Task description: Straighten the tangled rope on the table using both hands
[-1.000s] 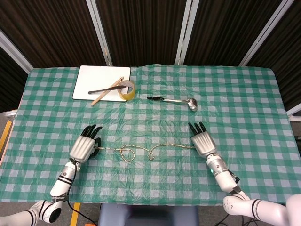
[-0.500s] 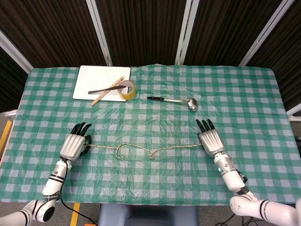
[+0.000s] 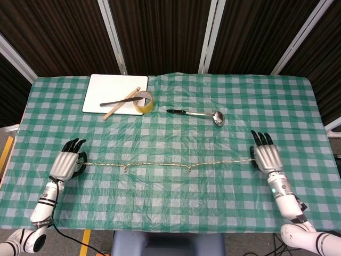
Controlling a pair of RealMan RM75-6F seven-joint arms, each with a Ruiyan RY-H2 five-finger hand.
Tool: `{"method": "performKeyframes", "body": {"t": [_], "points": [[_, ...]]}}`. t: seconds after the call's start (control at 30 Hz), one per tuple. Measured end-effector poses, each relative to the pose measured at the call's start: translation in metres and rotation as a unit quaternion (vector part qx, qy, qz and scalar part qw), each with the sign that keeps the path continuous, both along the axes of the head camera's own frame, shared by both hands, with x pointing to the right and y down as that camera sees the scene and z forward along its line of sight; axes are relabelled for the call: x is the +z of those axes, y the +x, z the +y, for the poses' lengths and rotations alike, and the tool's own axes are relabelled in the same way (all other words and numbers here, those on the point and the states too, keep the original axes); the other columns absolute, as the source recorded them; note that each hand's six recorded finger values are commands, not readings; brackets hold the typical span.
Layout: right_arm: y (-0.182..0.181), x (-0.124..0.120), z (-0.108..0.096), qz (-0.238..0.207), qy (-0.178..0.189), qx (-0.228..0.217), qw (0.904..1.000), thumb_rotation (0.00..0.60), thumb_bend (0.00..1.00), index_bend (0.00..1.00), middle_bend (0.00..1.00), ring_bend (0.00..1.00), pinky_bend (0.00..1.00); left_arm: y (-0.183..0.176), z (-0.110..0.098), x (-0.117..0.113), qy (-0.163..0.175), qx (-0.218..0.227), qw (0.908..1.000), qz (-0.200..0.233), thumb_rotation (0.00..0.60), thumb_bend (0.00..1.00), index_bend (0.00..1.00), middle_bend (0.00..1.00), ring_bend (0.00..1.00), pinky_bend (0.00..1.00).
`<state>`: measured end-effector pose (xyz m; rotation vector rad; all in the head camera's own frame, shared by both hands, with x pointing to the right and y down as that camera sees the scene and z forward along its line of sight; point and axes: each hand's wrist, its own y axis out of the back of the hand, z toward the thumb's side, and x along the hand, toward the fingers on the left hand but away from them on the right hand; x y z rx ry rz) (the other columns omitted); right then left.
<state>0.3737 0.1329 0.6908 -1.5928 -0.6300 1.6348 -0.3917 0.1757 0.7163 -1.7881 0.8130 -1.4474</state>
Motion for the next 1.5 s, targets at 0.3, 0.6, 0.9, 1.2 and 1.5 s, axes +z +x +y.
{"method": "performKeyframes", "body": {"t": [0.3,0.6,0.9,1.2,1.5], "points": [[0.056,-0.002,0.007,0.027,-0.002,0.043,0.9987,0.6,0.5,0.79,0.03,0.0,0.0,-0.025,-0.005,0.006,-0.005,-0.017,0.9996,-0.021,0.6,0.41,0.59,0.09,0.0,0.11],[0.081,0.004,0.013,0.039,-0.012,0.064,0.9971,0.6,0.5,0.79,0.03,0.0,0.0,-0.03,-0.002,0.013,-0.021,-0.025,0.9993,-0.018,0.6,0.4,0.59,0.09,0.0,0.11],[0.073,0.013,0.017,0.036,-0.019,0.053,0.9977,0.6,0.5,0.79,0.03,0.0,0.0,-0.026,0.0,0.019,-0.021,-0.015,0.9994,-0.025,0.6,0.4,0.59,0.09,0.0,0.11],[0.08,0.015,0.017,0.045,-0.021,0.062,0.9969,0.6,0.5,0.79,0.03,0.0,0.0,-0.037,-0.003,0.019,-0.012,-0.019,0.9988,-0.043,0.6,0.4,0.59,0.09,0.0,0.11],[0.086,0.017,0.018,0.052,-0.023,0.068,0.9961,0.6,0.5,0.78,0.03,0.0,0.0,-0.043,-0.006,0.023,-0.009,-0.031,0.9978,-0.058,0.6,0.4,0.61,0.1,0.0,0.11]]}}
